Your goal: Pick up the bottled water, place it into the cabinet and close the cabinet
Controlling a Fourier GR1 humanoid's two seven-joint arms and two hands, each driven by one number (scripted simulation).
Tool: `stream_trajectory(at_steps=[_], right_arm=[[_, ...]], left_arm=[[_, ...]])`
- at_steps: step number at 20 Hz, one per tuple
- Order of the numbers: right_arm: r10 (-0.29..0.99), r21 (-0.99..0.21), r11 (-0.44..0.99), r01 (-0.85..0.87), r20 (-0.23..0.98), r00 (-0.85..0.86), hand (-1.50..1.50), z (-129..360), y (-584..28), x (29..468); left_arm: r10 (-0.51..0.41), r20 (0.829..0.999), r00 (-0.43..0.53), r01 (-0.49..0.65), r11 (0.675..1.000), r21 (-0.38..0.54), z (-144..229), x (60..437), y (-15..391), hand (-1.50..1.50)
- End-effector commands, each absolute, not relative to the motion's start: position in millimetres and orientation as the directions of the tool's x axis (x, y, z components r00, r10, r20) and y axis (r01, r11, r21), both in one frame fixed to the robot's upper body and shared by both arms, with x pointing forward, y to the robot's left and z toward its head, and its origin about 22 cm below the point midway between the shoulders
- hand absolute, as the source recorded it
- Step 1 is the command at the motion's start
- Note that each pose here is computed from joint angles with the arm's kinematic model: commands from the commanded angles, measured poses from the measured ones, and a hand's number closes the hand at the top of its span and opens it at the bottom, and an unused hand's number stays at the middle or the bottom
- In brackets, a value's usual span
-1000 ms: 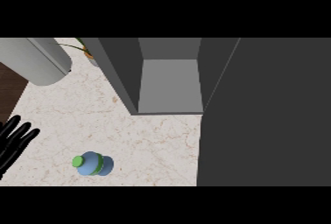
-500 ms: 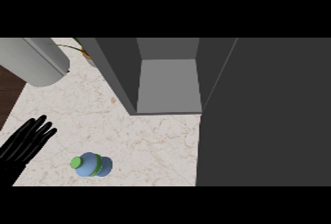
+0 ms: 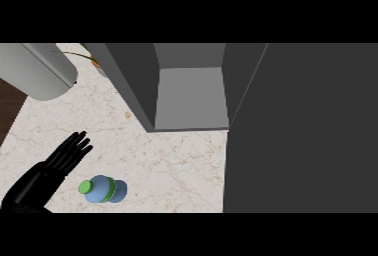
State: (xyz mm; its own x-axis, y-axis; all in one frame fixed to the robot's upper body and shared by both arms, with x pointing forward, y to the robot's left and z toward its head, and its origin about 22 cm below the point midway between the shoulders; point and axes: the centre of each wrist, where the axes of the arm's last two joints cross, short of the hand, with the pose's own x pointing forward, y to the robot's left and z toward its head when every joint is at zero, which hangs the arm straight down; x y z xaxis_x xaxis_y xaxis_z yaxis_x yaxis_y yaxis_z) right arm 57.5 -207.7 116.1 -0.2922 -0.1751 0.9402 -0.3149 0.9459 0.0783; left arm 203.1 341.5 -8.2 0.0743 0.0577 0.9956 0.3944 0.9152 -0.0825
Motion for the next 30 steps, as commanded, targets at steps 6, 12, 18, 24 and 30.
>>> stream_trajectory(at_steps=[6,12,18,24,30], right_arm=[[-0.121,0.009,0.95,-0.313,0.933,-0.339,-1.5,153,-211,36],[-0.1,-0.01,0.953,-0.302,0.933,-0.346,-1.5,154,-216,35],[-0.106,-0.006,0.958,-0.287,0.922,-0.374,-1.5,138,-212,39],[-0.096,-0.014,0.954,-0.298,0.93,-0.354,-1.5,147,-213,32],[-0.107,-0.004,0.956,-0.293,0.926,-0.361,-1.5,145,-213,31]], left_arm=[[0.062,0.991,0.119,0.423,0.9,-0.107,-77,215,339,-1.5],[0.095,0.988,0.123,0.466,0.873,-0.142,-110,217,325,-1.5],[0.13,0.98,0.15,0.483,0.856,-0.187,-132,233,310,-1.5],[0.098,0.991,0.096,0.483,0.866,-0.132,-153,218,299,1.5],[-0.015,0.992,-0.126,0.5,0.863,0.077,-154,218,301,1.5]])
